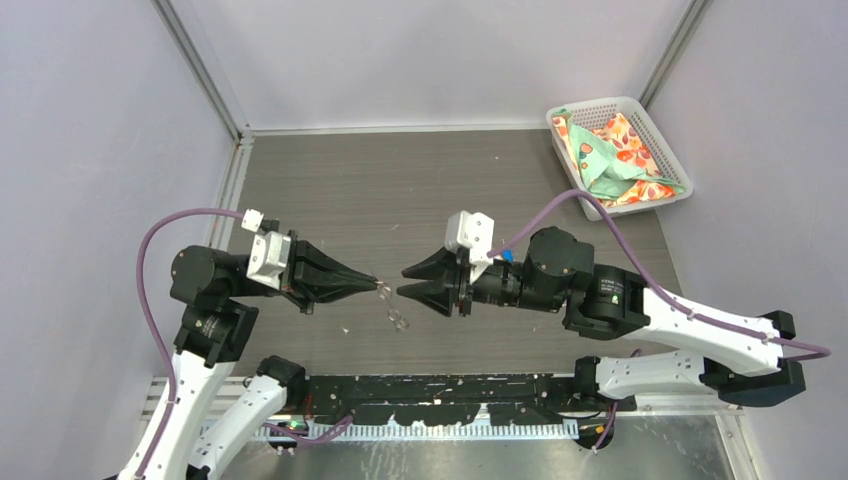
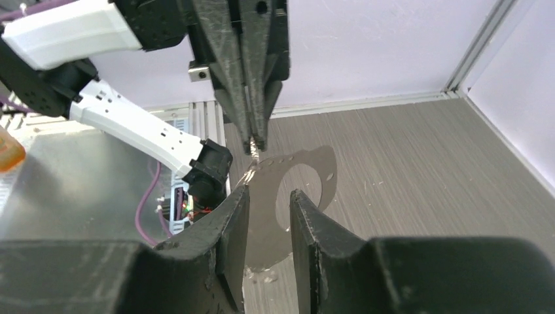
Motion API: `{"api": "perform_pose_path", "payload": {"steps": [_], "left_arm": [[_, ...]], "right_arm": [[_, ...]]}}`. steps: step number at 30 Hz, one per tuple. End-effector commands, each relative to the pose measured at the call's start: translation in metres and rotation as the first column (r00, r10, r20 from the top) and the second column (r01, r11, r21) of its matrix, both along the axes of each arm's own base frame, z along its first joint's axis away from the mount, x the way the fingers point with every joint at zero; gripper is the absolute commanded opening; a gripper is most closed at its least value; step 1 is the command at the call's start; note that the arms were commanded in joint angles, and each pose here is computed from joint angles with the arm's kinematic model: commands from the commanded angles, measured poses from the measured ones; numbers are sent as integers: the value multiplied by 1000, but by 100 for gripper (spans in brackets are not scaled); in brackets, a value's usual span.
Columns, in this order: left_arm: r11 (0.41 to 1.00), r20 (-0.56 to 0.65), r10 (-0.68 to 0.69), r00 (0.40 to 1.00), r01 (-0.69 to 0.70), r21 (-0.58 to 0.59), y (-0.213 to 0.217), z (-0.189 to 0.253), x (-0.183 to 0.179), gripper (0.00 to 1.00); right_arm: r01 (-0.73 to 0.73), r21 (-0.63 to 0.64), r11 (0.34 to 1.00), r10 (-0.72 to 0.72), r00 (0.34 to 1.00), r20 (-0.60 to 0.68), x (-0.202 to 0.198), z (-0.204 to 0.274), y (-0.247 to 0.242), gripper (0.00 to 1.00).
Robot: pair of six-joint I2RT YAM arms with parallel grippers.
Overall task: Put the keys on the keyring
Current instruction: Adjust the keyring.
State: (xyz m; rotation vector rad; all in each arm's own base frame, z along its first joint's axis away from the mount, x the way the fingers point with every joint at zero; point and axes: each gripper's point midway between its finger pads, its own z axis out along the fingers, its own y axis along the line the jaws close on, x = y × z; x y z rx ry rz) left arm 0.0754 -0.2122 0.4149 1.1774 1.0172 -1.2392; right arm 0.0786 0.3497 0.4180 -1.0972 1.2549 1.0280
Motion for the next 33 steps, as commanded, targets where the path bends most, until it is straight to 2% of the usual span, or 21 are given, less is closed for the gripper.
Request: {"api": "perform_pose_path", "payload": {"steps": [1, 11, 20, 27, 33], "left_arm": [[997, 11, 66, 998, -66, -38, 1, 12, 8, 0], [985, 9, 171, 985, -170, -39, 3, 3, 26, 0], [983, 2, 181, 984, -181, -30, 6, 0, 22, 0], [978, -22, 203, 979, -204, -36, 7, 0, 24, 0], [951, -163, 291, 943, -303, -52, 10, 6, 42, 0]], "right_arm": [[-24, 111, 994, 36, 994, -105, -3, 32, 1, 34], [-23, 103, 994, 44, 977, -210, 0, 23, 29, 30], [153, 50, 987, -139, 968, -210, 29, 12, 16, 1], [213, 15, 977, -206, 959, -196, 37, 4, 3, 1], [215, -8, 977, -213, 960, -180, 37, -8, -3, 1]]}}
